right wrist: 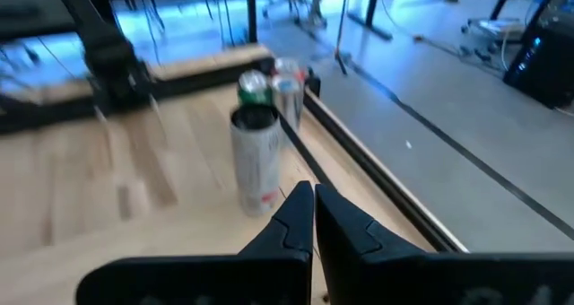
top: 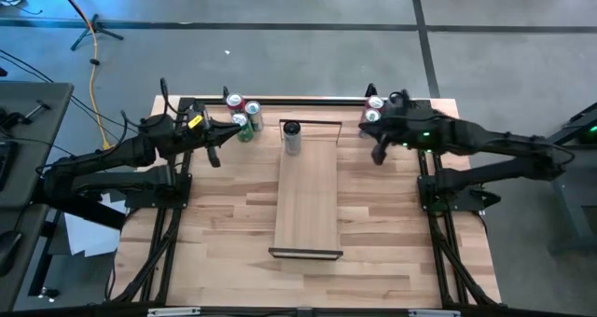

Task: Place canned beverage on shelf
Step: Put the left white-pink soda can, aligned with the other white-pink soda can on the shelf

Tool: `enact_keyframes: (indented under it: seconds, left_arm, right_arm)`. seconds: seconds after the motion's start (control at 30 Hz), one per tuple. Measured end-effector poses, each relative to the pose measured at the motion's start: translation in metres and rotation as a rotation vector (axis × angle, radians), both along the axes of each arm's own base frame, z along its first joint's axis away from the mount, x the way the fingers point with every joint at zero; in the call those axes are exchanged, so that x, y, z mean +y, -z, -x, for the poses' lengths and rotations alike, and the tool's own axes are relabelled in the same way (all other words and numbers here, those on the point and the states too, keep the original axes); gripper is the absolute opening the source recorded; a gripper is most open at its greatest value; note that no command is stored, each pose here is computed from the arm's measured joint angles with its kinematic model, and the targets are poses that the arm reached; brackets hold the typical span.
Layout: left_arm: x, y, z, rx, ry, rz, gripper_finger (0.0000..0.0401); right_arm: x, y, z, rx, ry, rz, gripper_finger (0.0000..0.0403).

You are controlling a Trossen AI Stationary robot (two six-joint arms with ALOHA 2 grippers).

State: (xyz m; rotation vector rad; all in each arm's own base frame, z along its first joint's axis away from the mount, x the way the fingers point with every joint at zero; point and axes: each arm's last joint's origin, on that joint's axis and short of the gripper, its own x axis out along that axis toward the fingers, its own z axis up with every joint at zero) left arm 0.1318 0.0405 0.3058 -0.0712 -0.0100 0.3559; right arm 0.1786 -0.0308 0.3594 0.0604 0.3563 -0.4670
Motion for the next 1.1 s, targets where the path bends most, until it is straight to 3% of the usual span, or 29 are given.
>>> enact_keyframes:
  seconds: [0.27,0.43,0.73,0.97,1.1]
  left_arm:
    - [-0.001,-0.008,0.000,-0.081,0.018,-0.021,0.0000]
    - [-0.001,-0.014,0.001,-0.144,0.018,-0.040,0.0000]
    - [-0.001,-0.014,0.001,-0.141,0.019,-0.038,0.0000]
    - [-0.001,-0.014,0.001,-0.138,0.019,-0.037,0.0000]
    - [-0.001,-0.014,0.001,-0.136,0.019,-0.037,0.0000]
  right_arm:
    - [0.004,-0.018,0.031,-0.134,-0.012,-0.006,0.0000]
    - [0.005,-0.022,0.029,-0.163,-0.049,0.015,0.0000]
    - [0.005,-0.020,0.025,-0.154,-0.065,0.016,0.0000]
    - [0.001,-0.031,0.015,-0.232,0.014,0.058,0.0001]
    - [-0.011,-0.035,0.005,-0.166,0.196,0.067,0.0023]
